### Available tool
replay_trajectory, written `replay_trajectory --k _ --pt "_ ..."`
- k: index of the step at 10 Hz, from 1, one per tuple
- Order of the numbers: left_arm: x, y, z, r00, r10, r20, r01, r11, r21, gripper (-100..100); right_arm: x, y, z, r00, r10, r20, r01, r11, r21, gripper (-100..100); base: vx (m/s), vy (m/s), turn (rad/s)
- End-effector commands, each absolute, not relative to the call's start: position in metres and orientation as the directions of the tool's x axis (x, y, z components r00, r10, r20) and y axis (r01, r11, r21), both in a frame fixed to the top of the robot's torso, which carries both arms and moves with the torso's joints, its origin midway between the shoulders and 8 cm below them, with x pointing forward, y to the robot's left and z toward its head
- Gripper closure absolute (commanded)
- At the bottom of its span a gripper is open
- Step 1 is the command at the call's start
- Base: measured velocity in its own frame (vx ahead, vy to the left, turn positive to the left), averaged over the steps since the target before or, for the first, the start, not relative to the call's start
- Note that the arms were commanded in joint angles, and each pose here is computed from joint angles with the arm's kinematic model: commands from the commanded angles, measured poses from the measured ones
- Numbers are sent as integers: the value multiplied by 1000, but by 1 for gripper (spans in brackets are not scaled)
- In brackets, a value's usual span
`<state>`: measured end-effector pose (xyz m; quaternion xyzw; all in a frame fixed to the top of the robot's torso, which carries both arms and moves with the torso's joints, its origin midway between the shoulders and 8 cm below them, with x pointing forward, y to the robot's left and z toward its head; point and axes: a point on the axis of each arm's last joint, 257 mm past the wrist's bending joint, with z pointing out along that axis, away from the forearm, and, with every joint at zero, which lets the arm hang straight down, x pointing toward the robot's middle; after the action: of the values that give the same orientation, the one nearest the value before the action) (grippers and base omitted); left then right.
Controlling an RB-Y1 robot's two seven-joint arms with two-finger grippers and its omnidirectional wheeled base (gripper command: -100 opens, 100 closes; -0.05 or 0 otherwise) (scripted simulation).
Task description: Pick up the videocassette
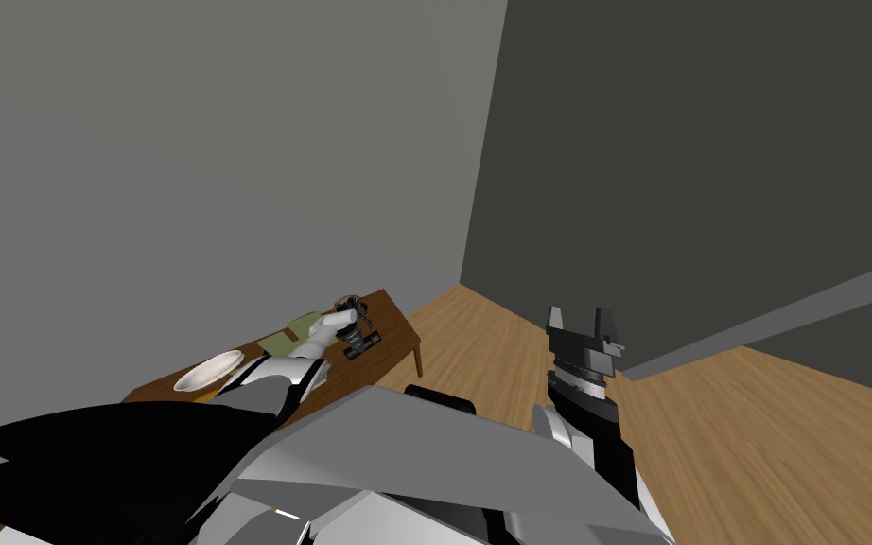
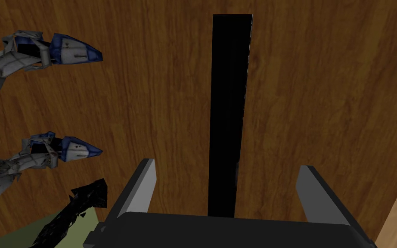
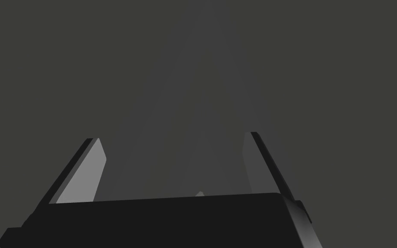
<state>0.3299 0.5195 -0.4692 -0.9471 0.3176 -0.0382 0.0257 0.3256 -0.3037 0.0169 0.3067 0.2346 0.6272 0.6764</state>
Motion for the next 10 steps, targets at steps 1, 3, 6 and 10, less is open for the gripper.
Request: replay_trajectory --k 1,3,6,10 --pt "324 524 -465 809 -587 44 -585 -810 -49 -100 326 -304 17 103 992 67 -705 25 709 0 8 2 -33" --pt "326 522 -467 804 -592 47 -590 -805 -56 0 326 -304 17 103 992 67 -705 25 709 0 0 0 0" --pt "318 512 -490 802 -596 47 -594 -803 -56 -100 326 -304 17 103 992 67 -705 25 709 0 29 28 9" --pt "317 513 -486 802 -596 47 -594 -803 -53 100 326 -304 17 103 992 67 -705 25 709 0 5 3 0"
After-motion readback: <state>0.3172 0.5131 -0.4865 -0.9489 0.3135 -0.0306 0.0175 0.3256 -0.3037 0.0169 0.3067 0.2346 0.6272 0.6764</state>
